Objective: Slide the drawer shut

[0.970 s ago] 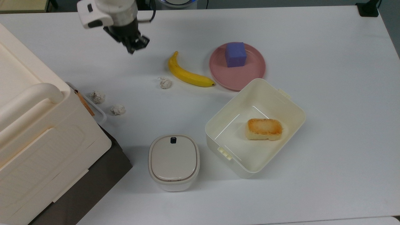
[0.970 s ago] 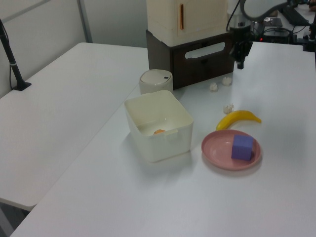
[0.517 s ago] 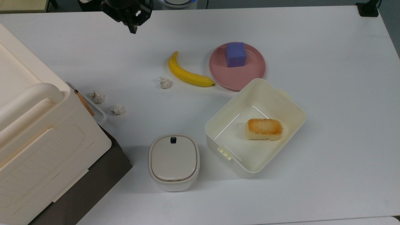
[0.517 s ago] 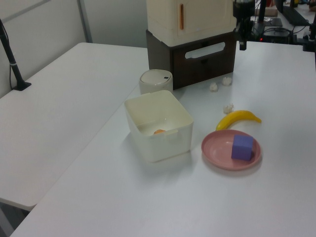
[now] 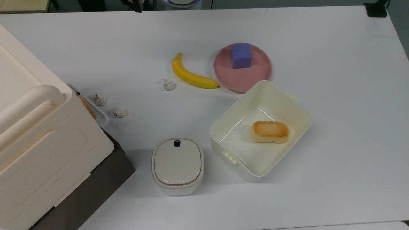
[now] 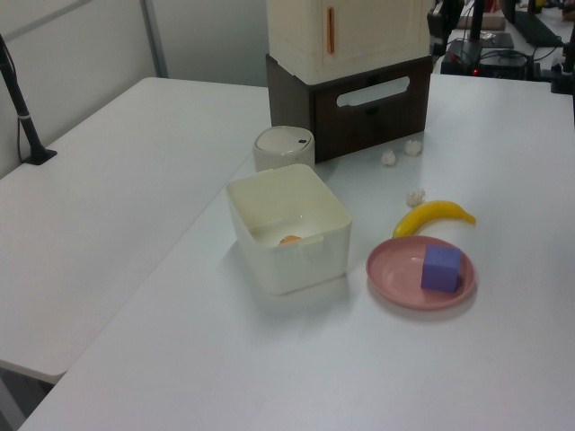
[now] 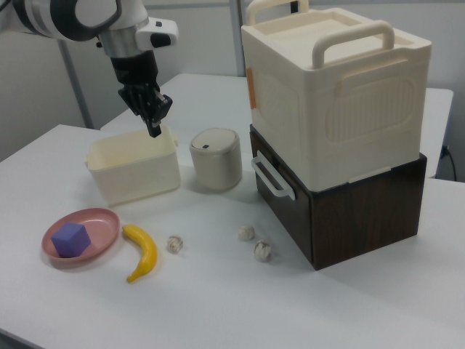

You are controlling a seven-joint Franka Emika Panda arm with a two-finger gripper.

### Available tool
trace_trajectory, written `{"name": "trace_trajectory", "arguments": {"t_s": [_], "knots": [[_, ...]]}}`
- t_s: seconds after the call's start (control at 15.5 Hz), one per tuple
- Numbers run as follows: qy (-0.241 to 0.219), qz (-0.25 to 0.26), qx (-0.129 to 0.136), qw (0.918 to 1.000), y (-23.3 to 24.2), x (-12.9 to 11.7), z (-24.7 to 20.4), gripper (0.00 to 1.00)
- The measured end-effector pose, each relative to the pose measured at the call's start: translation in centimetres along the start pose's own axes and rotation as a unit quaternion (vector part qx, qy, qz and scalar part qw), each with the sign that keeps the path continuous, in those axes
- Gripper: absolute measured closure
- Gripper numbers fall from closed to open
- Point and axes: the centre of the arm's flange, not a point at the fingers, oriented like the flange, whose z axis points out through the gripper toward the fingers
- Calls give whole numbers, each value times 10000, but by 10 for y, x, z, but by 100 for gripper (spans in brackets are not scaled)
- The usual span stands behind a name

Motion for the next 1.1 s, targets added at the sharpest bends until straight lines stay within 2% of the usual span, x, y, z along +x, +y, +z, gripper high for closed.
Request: {"name": "trace_trajectory", "arguments": {"t_s": [0.06,0.13,0.39,0.71,1.1], "knots": [[8,4,12,10000,0,0,-1,98],[0,0,16,10000,0,1,0,92],[-43,-47,22,10000,-5,2,5,49],[-43,-96,47,9999,-20,2,5,0],[59,68,84,9999,-3,6,-4,0]]}}
